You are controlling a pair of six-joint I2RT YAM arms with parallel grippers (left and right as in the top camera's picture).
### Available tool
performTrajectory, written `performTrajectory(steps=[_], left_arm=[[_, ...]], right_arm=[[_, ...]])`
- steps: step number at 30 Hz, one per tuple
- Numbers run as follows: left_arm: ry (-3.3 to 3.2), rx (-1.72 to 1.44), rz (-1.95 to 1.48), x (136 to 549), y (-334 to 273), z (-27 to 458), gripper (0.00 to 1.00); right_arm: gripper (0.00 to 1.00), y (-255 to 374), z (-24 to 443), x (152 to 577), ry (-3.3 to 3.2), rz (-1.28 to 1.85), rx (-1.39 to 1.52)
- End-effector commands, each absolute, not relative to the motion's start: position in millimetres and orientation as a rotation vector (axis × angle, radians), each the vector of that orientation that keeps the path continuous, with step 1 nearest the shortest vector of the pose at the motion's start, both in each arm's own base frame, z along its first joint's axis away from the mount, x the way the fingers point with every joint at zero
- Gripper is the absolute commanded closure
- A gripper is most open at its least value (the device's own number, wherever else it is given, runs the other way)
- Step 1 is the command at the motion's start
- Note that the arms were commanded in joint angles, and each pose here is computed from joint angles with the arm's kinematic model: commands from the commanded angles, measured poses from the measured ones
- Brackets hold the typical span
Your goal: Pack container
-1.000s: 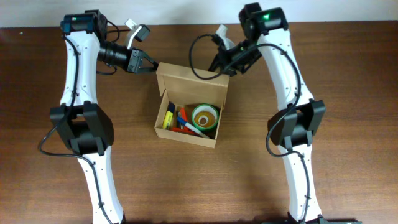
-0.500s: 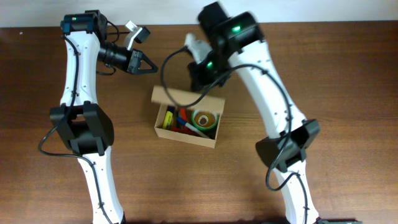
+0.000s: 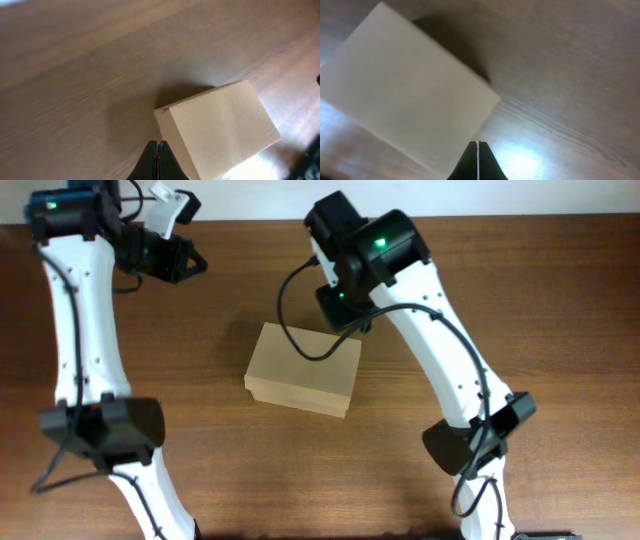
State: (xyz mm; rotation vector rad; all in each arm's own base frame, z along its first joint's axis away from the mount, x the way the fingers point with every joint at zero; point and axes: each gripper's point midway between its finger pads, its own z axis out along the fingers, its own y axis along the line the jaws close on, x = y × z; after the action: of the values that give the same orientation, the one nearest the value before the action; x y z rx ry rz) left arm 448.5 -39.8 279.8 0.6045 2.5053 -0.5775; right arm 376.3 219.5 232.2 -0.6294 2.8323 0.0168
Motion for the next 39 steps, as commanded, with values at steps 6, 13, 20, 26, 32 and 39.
performTrajectory(steps=[6, 13, 20, 26, 32, 39], left_arm=[[2.384, 0.528, -0.146, 401, -38, 369, 0.98], [2.595, 0.805, -0.204, 382, -114, 241, 0.97], [2.723, 0.805, -0.231, 365, -113, 195, 0.96], [2.822, 0.827, -0.353, 341, -120, 153, 0.97], [2.875, 0.833, -0.398, 327, -120, 128, 0.97], [2.961, 0.836, -0.469, 313, -123, 89, 0.96]], right_arm=[[0.95, 146, 249, 330, 2.902, -0.083, -0.542], [0.95, 153, 223, 304, 3.007, 0.018, -0.578], [0.95, 195, 181, 304, 3.127, 0.314, -0.715], [0.95, 206, 168, 302, 3.147, 0.410, -0.813], [0.95, 212, 144, 299, 3.213, 0.460, -0.883], [0.95, 217, 116, 301, 3.269, 0.491, -0.926]])
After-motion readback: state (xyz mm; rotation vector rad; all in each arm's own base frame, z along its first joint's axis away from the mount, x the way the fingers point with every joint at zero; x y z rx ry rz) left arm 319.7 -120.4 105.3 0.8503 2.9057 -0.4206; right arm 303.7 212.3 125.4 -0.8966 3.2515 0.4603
